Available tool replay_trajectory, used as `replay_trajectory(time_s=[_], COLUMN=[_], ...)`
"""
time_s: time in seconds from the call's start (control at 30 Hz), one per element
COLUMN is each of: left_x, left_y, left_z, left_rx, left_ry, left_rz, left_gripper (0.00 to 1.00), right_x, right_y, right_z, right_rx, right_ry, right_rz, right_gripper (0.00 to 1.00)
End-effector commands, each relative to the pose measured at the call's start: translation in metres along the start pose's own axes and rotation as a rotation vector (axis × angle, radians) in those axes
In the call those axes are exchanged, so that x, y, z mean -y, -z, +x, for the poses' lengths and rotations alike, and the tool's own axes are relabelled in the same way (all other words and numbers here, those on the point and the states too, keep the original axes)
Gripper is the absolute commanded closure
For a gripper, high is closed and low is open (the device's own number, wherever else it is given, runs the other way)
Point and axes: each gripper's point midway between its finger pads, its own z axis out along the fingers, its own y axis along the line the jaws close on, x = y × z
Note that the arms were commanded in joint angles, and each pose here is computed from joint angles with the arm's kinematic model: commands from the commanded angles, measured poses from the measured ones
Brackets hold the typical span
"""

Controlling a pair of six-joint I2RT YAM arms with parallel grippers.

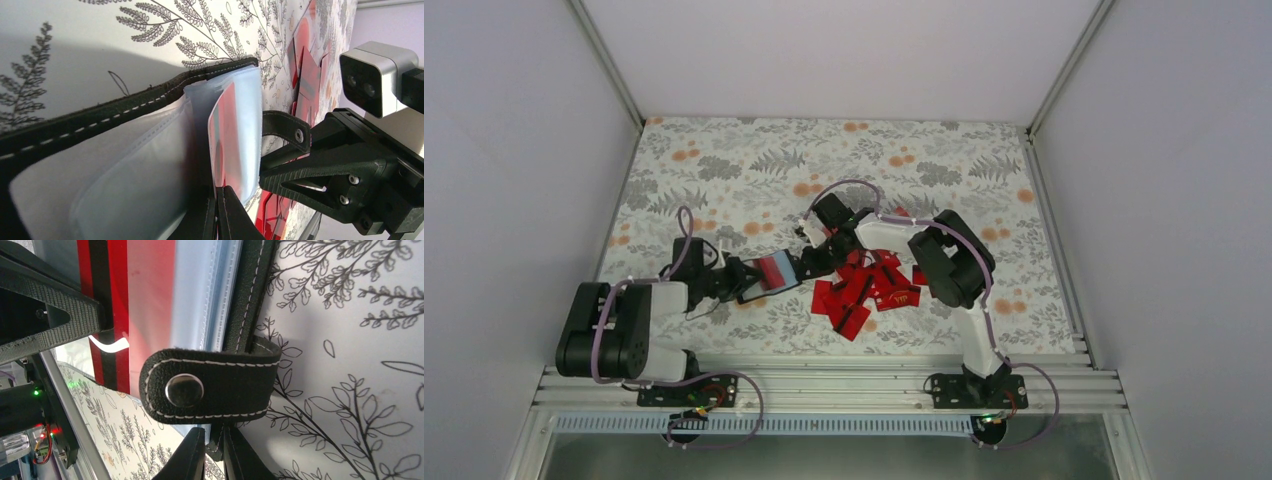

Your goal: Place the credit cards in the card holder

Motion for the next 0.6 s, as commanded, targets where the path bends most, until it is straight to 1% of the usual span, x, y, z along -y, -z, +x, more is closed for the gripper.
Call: replay_trajectory(time_s=[0.0, 0.3, 0.57], left_x=[-0.002, 0.002, -0.003], left_y=[-0.006, -0.013, -0.017], left_z=[-0.001, 0.000, 0.001], left_rx=[-0.011, -0.031, -0.069], left_ry=[-0.015, -0.022, -0.056], left_rz=[-0.016, -0.025, -0.121], left_gripper=[0.97, 0.98, 0.96], right_x=[-0.002, -0.005, -0.007], right_y=[-0.011, -0.010, -0.010], right_z=[0.004, 0.002, -0.001], right_rx=[-0.026, -0.023, -0.019], right_ry=[0.009, 0.014, 0.018], right_rz=[-0.026, -0.036, -0.042], right_gripper=[0.89, 0.89, 0.89])
